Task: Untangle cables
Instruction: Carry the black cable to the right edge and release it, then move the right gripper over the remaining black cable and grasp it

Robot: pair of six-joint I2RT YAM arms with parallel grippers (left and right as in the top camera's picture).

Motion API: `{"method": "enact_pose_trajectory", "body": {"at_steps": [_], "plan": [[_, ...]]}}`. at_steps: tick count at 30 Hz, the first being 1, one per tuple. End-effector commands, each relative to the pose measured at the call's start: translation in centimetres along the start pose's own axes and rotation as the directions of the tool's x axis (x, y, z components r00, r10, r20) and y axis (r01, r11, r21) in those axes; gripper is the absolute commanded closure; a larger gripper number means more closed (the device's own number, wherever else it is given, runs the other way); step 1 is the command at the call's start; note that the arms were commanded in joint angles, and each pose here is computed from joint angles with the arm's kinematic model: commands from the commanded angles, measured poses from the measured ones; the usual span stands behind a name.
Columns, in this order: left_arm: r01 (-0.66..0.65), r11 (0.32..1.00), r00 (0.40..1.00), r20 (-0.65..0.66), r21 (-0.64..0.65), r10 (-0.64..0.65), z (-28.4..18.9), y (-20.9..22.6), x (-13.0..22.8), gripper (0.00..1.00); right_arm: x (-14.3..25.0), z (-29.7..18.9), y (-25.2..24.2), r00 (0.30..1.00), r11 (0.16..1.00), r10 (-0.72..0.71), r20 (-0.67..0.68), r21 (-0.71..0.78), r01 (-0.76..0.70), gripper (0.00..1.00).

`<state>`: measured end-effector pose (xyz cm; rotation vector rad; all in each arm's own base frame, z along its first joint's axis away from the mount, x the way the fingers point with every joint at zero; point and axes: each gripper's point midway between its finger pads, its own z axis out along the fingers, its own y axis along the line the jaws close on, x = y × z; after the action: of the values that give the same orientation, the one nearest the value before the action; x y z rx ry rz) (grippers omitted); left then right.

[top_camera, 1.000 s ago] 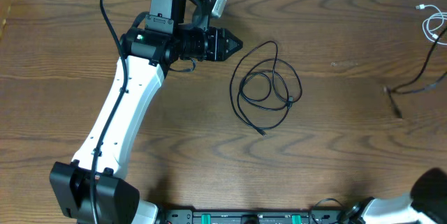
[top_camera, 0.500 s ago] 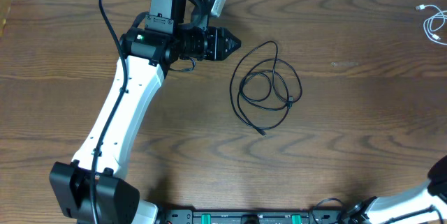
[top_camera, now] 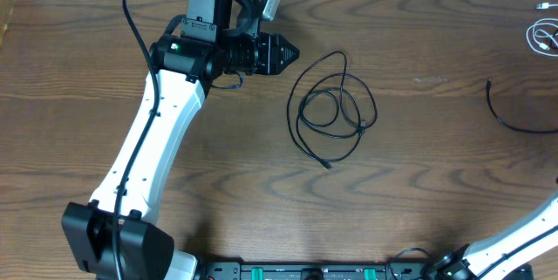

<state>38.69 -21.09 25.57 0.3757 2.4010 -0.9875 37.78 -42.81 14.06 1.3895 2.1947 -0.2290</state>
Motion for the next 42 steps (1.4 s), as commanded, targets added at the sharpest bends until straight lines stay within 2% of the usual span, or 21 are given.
{"method": "enact_pose_trajectory", "body": {"at_steps": [1, 5, 10, 12, 14, 15, 18, 20, 22, 24, 26, 28, 34, 38, 40, 42], "plan": [[0.005, 1.0, 1.0, 0.004, -0.012, -0.005, 0.0, 0.4, -0.1, 0.64, -0.6, -1.3, 1.1, 0.999, 0.997, 0.033, 0.011, -0.064, -0.033, 0.01], [0.005, 1.0, 1.0, 0.004, -0.012, -0.005, 0.0, 0.4, -0.1, 0.64, -2.5, -4.8, 1.6, 0.995, 0.996, 0.04, 0.087, -0.088, -0.033, 0.01], [0.005, 1.0, 1.0, 0.003, -0.012, -0.005, 0.0, 0.4, 0.0, 0.64, -5.8, -14.5, 2.7, 0.962, 0.988, 0.044, 0.268, -0.154, -0.003, 0.01], [0.005, 1.0, 1.0, 0.004, -0.012, -0.005, 0.0, 0.4, 0.0, 0.64, -5.7, -18.6, 5.5, 0.945, 0.95, -0.062, 0.32, -0.271, 0.154, 0.01], [0.004, 1.0, 1.0, 0.003, -0.012, -0.004, 0.0, 0.4, 0.0, 0.64, -4.1, -22.0, 9.0, 0.924, 0.853, -0.158, 0.349, -0.423, 0.306, 0.02], [0.004, 1.0, 1.0, 0.004, -0.014, -0.004, -0.1, 0.4, -0.1, 0.64, -2.7, -23.8, 11.0, 0.91, 0.774, -0.206, 0.358, -0.509, 0.376, 0.06], [0.006, 0.996, 1.0, 0.019, -0.087, -0.005, -0.2, 1.7, -0.3, 0.64, 1.0, -26.1, 14.4, 0.902, 0.636, -0.281, 0.327, -0.641, 0.43, 0.09], [0.01, 0.991, 1.0, 0.027, -0.132, -0.007, -0.3, 2.5, -0.4, 0.64, 3.8, -26.3, 16.2, 0.905, 0.597, -0.333, 0.266, -0.683, 0.42, 0.11], [0.108, 0.967, 0.994, 0.049, -0.232, -0.099, -0.8, 4.5, -0.2, 0.64, 8.5, -26.6, 19.1, 0.871, 0.531, -0.447, 0.203, -0.723, 0.441, 0.11], [0.202, 0.926, 0.979, 0.074, -0.317, -0.188, -1.5, 6.4, 0.2, 0.64, 12.2, -26.8, 21.4, 0.824, 0.475, -0.539, 0.174, -0.746, 0.468, 0.12], [0.313, 0.858, 0.95, 0.115, -0.407, -0.291, -2.7, 8.8, 1.0, 0.64, 17.1, -26.5, 24.1, 0.756, 0.439, -0.642, 0.126, -0.749, 0.497, 0.08], [0.355, 0.829, 0.934, 0.13, -0.431, -0.333, -3.6, 10.1, 1.3, 0.64, 20.7, -26.3, 26.0, 0.695, 0.406, -0.712, 0.101, -0.749, 0.524, 0.09], [0.449, 0.757, 0.891, 0.173, -0.474, -0.419, -6.6, 13.7, 2.2, 0.64, 33.1, -24.6, 31.1, 0.433, 0.254, -0.9, 0.056, -0.74, 0.623, 0.21], [0.49, 0.721, 0.868, 0.192, -0.491, -0.459, -8.0, 15.2, 2.7, 0.64, 41.1, -22.2, 32.8, 0.27, 0.176, -0.963, -0.001, -0.763, 0.622, 0.27], [0.496, 0.713, 0.863, 0.194, -0.496, -0.466, -8.3, 15.5, 2.9, 0.64, 44.4, -21.3, 33.0, 0.17, 0.095, -0.985, 0.017, -0.772, 0.628, 0.3], [0.494, 0.711, 0.864, 0.191, -0.5, -0.466, -8.5, 15.7, 3.0, 0.64, 47.6, -20.0, 33.1, 0.09, 0.057, -0.996, 0.005, -0.744, 0.666, 0.31]]}}
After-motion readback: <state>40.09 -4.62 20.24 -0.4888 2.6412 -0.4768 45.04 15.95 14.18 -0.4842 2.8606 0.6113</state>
